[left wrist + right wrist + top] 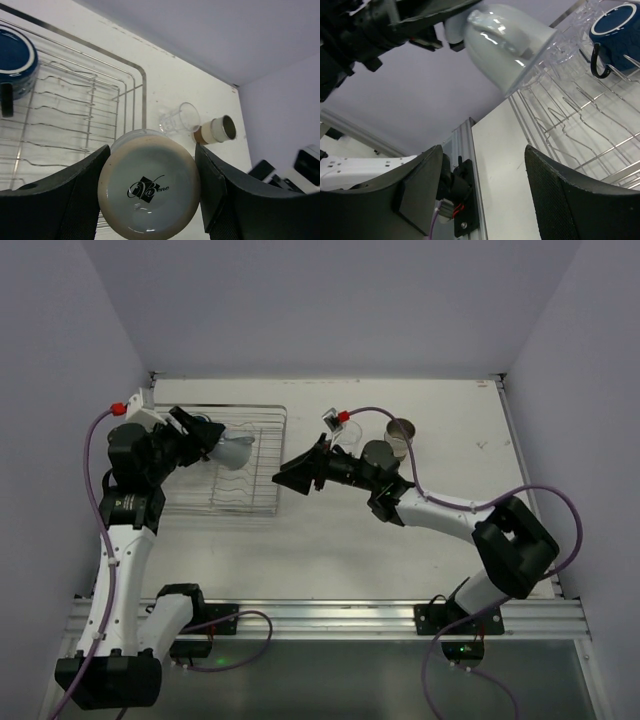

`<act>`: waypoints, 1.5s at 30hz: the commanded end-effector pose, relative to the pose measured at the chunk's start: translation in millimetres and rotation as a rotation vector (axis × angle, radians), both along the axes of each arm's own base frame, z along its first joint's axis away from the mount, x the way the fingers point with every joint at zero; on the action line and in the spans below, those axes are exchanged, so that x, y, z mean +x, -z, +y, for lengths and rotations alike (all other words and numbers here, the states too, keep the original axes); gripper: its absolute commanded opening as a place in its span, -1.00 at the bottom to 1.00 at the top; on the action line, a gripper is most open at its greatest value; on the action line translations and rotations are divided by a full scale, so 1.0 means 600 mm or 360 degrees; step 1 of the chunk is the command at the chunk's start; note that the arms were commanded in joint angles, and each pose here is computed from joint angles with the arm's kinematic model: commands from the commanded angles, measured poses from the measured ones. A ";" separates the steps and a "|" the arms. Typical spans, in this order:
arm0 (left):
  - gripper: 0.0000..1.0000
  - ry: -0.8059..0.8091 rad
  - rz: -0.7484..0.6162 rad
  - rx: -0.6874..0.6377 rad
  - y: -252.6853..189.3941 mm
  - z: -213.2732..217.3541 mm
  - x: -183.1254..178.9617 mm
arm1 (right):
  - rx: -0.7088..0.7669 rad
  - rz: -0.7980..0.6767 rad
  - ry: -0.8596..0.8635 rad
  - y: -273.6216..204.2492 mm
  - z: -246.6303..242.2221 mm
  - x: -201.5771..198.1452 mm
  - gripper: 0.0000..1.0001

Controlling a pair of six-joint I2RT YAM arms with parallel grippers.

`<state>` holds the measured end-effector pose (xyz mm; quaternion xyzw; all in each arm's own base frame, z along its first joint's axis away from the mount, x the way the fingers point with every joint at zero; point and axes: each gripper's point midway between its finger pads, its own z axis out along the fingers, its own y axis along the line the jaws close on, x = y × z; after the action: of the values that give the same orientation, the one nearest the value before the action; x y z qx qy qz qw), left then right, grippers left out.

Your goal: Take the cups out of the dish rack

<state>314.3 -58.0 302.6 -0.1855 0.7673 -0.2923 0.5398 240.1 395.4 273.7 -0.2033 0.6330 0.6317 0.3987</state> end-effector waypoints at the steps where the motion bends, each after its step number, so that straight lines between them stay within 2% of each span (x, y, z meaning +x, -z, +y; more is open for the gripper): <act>1: -1.00 0.0239 -0.0258 -0.0182 -0.095 -0.059 -0.025 | 0.0210 -0.0205 0.0004 -0.075 0.023 0.017 0.39; 8: -1.00 0.0402 -0.0261 -0.0291 -0.100 -0.110 -0.051 | 0.0247 -0.0197 -0.0002 -0.058 0.048 0.028 0.39; 18: -1.00 0.0497 -0.0243 -0.0408 -0.091 -0.143 -0.073 | 0.0345 -0.0298 -0.0067 -0.103 0.059 0.018 0.33; 25: -1.00 0.0593 -0.0267 -0.0592 -0.091 -0.171 -0.094 | 0.0586 -0.0235 -0.0182 -0.139 0.048 -0.008 0.03; 28: -1.00 0.0616 -0.0262 -0.0614 -0.089 -0.179 -0.100 | 0.0667 -0.0244 -0.0185 -0.156 0.032 -0.020 -0.25; 29: -1.00 0.0631 -0.0261 -0.0614 -0.088 -0.183 -0.104 | 0.0697 -0.0265 -0.0184 -0.167 0.021 -0.030 -0.47; 30: -0.97 0.0632 -0.0250 -0.0614 -0.082 -0.184 -0.104 | 0.0707 -0.0274 -0.0183 -0.171 0.015 -0.034 -0.57; 32: -0.57 0.0649 -0.0243 -0.0595 -0.075 -0.186 -0.104 | 0.0734 -0.0299 -0.0182 -0.185 -0.003 -0.050 -0.78; 33: -0.39 0.0661 -0.0238 -0.0582 -0.071 -0.188 -0.105 | 0.0735 -0.0314 -0.0178 -0.187 -0.008 -0.056 -1.00; 34: -0.01 0.0680 -0.0242 -0.0553 -0.068 -0.190 -0.105 | 0.0720 -0.0304 -0.0171 -0.179 -0.014 -0.061 -1.00; 36: 0.45 0.0687 -0.0259 -0.0520 -0.071 -0.189 -0.105 | 0.0737 -0.0342 -0.0157 -0.194 -0.032 -0.074 -1.00; 38: 0.65 0.0665 -0.0293 -0.0459 -0.073 -0.184 -0.104 | 0.0714 -0.0337 -0.0146 -0.194 -0.045 -0.085 -1.00; 39: 0.81 0.0655 -0.0318 -0.0439 -0.082 -0.181 -0.104 | 0.0693 -0.0350 -0.0128 -0.192 -0.048 -0.086 -1.00; 40: 0.88 0.0642 -0.0369 -0.0381 -0.089 -0.176 -0.102 | 0.0618 -0.0297 -0.0109 -0.171 -0.046 -0.081 -1.00; 42: 1.00 0.0622 -0.0349 -0.0318 -0.089 -0.171 -0.103 | 0.0575 -0.0325 -0.0050 -0.175 -0.057 -0.081 -1.00; 45: 1.00 0.0581 -0.0382 -0.0198 -0.092 -0.160 -0.100 | 0.0471 -0.0307 0.0038 -0.161 -0.070 -0.073 -1.00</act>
<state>260.3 -159.0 337.2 -0.0819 0.7057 -0.4803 0.5144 190.6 372.5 335.5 -0.1989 0.5276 0.7143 0.4145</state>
